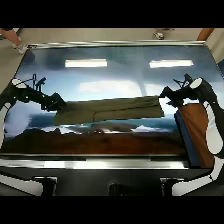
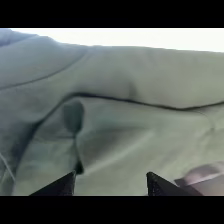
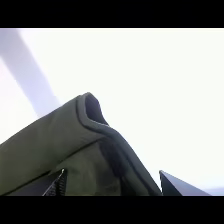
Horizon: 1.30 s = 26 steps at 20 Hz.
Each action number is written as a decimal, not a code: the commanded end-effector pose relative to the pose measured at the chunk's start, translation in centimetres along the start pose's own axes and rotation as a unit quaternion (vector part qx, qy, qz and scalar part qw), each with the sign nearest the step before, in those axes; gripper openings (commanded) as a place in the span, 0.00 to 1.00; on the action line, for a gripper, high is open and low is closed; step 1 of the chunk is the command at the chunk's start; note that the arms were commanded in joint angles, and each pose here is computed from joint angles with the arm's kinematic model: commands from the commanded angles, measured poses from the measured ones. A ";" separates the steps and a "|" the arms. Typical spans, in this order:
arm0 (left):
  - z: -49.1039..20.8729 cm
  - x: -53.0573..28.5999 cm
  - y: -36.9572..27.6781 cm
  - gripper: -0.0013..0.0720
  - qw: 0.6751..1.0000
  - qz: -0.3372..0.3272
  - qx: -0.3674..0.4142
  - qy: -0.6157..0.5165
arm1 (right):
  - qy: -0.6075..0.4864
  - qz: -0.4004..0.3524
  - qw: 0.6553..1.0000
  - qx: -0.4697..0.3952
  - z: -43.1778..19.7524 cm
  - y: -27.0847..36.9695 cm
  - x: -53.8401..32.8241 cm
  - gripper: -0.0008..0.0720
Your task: Fold the shirts.
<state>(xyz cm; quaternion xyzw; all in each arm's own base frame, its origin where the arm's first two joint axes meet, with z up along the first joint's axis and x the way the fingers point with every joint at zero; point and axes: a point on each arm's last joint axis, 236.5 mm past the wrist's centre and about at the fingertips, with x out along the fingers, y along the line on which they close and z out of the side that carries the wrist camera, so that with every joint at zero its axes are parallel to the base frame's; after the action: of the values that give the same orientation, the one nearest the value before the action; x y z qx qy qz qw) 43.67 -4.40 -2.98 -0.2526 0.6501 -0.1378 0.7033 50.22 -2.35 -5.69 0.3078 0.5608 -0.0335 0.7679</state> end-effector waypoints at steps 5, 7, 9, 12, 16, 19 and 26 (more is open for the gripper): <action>0.0 -5.0 -5.1 0.73 0.996 -0.003 0.064 -0.061 | 0.107 0.058 0.992 0.031 -4.2 0.3 3.3 0.95; -0.2 -5.7 -6.3 0.73 0.995 -0.005 0.078 -0.070 | 0.151 0.066 0.985 0.051 -6.0 0.4 3.9 0.87; -0.5 -5.3 -7.5 0.73 0.994 -0.007 0.091 -0.068 | 0.188 0.065 0.978 0.060 -7.7 0.2 4.0 0.73; -1.1 -3.7 -9.6 0.72 0.991 -0.010 0.116 -0.060 | 0.186 0.094 0.975 0.072 -7.4 1.7 3.6 0.07; -1.9 0.5 -13.7 0.18 0.985 -0.016 0.158 -0.067 | 0.136 0.169 0.976 0.022 -5.6 6.6 -1.4 0.07; -4.3 7.1 -16.9 0.07 0.987 -0.036 0.152 -0.044 | 0.106 0.187 0.976 -0.034 -6.2 10.1 -7.4 0.07; -8.9 18.4 -24.4 0.07 0.988 -0.147 0.040 0.012 | 0.083 0.175 0.970 -0.144 -13.6 16.5 -18.3 0.07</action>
<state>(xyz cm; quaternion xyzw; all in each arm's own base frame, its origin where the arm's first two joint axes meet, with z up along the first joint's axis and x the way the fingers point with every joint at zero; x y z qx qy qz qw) 41.07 -31.61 -4.00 -0.2533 0.6034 -0.2720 0.7056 41.76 11.23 11.48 0.3230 0.5663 0.2049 0.7300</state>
